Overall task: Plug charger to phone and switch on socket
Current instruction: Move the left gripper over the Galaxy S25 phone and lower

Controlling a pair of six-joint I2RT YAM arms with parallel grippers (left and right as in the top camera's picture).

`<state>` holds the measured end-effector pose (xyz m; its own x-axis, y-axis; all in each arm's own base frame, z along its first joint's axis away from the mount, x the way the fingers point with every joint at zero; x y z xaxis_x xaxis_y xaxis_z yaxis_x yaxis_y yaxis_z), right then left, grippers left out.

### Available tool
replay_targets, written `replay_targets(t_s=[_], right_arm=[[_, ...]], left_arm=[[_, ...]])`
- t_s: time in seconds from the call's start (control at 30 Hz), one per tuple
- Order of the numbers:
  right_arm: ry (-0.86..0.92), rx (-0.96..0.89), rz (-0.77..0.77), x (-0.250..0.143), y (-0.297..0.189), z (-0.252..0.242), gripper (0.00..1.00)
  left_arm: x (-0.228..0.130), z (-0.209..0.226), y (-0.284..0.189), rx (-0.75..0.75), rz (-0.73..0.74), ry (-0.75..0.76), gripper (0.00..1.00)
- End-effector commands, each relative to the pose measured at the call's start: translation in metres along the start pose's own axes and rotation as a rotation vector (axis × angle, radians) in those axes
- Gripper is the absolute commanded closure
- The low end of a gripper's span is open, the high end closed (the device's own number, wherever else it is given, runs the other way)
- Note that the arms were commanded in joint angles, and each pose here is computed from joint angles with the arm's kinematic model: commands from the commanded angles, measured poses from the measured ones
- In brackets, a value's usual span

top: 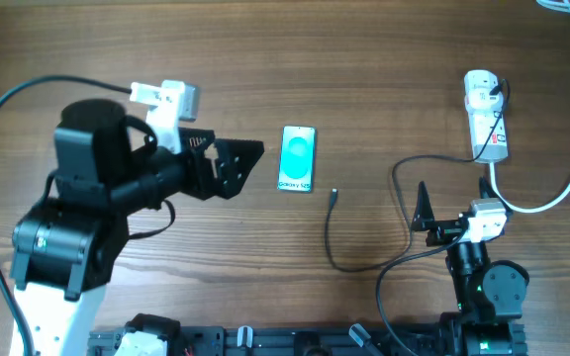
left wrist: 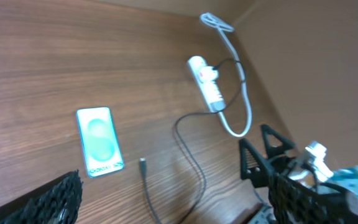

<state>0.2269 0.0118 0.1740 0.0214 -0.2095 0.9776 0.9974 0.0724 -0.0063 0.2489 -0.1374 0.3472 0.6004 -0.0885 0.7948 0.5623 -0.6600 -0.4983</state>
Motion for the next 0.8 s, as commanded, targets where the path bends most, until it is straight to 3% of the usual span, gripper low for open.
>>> replay_targets(t_s=[0.0,0.27,0.47,0.77], right_arm=[[-0.018,-0.005,-0.006,0.001,0.0,-0.001,0.0],[-0.017,-0.005,-0.006,0.001,0.0,-0.001,0.0],[-0.018,-0.005,-0.006,0.001,0.0,-0.001,0.0],[-0.018,-0.005,-0.006,0.001,0.0,-0.001,0.0]], left_arm=[[0.015,0.012,0.007,0.176,0.073,0.012,0.0],[0.019,0.017,0.053,0.303,0.388,-0.024,0.0],[-0.021,0.045,0.108,0.417,0.688,-0.048,0.0],[-0.06,0.064,0.195,0.38,0.799,-0.111,0.0]])
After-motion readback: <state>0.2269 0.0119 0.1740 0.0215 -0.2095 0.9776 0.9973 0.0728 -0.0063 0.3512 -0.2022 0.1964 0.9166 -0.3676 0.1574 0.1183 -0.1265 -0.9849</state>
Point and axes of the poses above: each gripper's point midway between its finger pads, its own y axis out along the fingers, its own z axis along the line the jaws close on, x = y × z, the point moved 2 cm from there along -y, back along the fingers, and after that the axes turned 14 degrees about y, right-handed, at the moved point
